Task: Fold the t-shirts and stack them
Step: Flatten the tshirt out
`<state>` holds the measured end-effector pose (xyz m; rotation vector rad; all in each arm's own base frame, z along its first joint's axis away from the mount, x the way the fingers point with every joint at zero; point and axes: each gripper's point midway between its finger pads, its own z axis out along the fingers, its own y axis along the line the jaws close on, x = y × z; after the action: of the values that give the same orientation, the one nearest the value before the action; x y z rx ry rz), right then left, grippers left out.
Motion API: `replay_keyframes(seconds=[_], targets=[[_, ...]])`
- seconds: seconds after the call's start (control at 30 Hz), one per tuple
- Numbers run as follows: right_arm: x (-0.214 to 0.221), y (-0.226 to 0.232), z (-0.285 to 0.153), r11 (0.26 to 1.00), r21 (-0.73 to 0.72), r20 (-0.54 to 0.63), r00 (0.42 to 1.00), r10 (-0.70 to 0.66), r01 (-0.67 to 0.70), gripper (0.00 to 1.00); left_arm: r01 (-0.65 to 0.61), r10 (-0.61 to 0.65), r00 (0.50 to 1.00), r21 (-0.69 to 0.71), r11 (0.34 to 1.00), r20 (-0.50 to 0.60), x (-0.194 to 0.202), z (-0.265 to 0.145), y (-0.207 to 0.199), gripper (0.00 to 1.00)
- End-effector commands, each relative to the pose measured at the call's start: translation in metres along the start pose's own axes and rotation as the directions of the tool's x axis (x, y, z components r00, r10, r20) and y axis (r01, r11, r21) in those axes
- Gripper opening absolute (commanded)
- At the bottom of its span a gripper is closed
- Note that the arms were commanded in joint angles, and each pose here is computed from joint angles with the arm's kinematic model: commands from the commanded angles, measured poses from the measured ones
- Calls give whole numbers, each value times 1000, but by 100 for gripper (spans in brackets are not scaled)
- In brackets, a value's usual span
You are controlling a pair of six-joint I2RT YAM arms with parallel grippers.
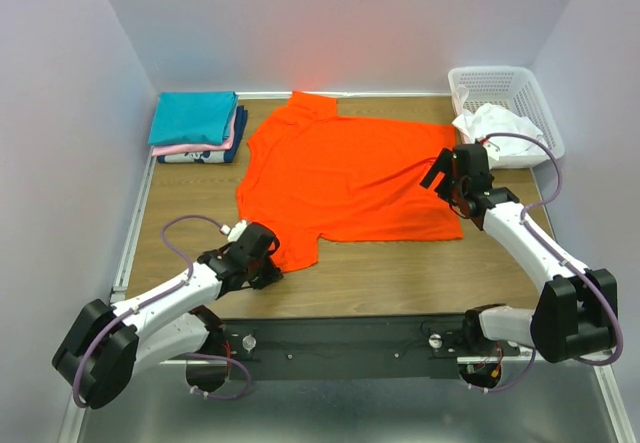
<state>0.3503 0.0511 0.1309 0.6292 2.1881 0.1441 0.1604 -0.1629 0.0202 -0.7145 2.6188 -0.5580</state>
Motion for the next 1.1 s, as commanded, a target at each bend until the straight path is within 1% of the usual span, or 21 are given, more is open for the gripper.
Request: replay_keyframes(seconds=[0.0,0.03,0.07,0.2,0.3,0.33,0.4,0.43,0.47,0.53,0.6,0.63,0.7,0.77,0.8,0.83,0.9,0.97,1.0,1.03,1.07], targets=[[5,-12,-2,1000,25,19,1000,17,-18,100,-2,10,995,-78,997,96,-18,1,11,10],[5,-13,-4,999,26,26,999,22,-23,100,-2,10,994,-82,997,106,-21,1,9,6],[6,-15,-5,999,30,26,999,23,-24,100,-8,18,993,-92,996,115,-23,2,10,0],[16,-21,-9,999,25,17,1000,22,-23,100,-50,67,987,-110,993,149,-32,2,9,0],[27,-26,-17,999,6,4,999,36,-36,100,-58,74,983,-97,994,171,-36,-1,7,0],[39,-34,-17,999,19,-13,999,48,-48,100,-62,74,981,-76,995,178,-37,-3,4,0],[41,-42,-25,997,31,1,998,69,-69,100,-68,72,979,-30,997,188,-38,-6,-3,0],[43,-50,-27,994,61,15,996,85,-86,100,-81,80,977,-2,997,197,-38,-9,-5,0],[52,-63,-30,992,100,0,997,83,-83,100,-89,80,976,32,996,204,-39,-11,-11,0],[59,-74,-32,988,132,0,997,83,-82,100,-97,77,972,78,992,221,-40,-15,-17,0],[73,-86,-31,979,169,-8,993,116,-113,100,-119,81,967,149,982,241,-42,-21,-27,0],[76,-89,-29,971,187,-2,988,152,-149,100,-132,87,965,172,976,248,-42,-23,-30,0],[83,-94,-24,963,222,-21,987,161,-153,99,-153,100,961,195,969,259,-43,-25,-35,0],[87,-97,-18,959,248,-38,988,152,-138,97,-165,108,957,199,966,270,-45,-26,-36,0],[86,-97,-16,956,260,-38,988,148,-134,93,-169,109,953,196,966,284,-47,-26,-37,0],[92,-103,-10,946,302,-53,988,143,-120,91,-174,111,949,199,964,294,-49,-27,-37,0],[92,-104,-3,941,318,-49,989,140,-117,86,-179,104,942,215,960,319,-54,-29,-43,0],[95,-105,5,935,335,-57,988,142,-115,78,-185,101,938,232,955,331,-56,-32,-47,0],[95,-104,7,934,336,-55,988,143,-117,77,-194,102,934,247,949,342,-58,-34,-51,0],[95,-104,11,932,339,-49,987,151,-125,70,-203,108,931,249,947,349,-59,-34,-52,0],[97,-106,12,929,349,-50,987,150,-123,70,-203,107,930,249,947,350,-59,-35,-52,0]])
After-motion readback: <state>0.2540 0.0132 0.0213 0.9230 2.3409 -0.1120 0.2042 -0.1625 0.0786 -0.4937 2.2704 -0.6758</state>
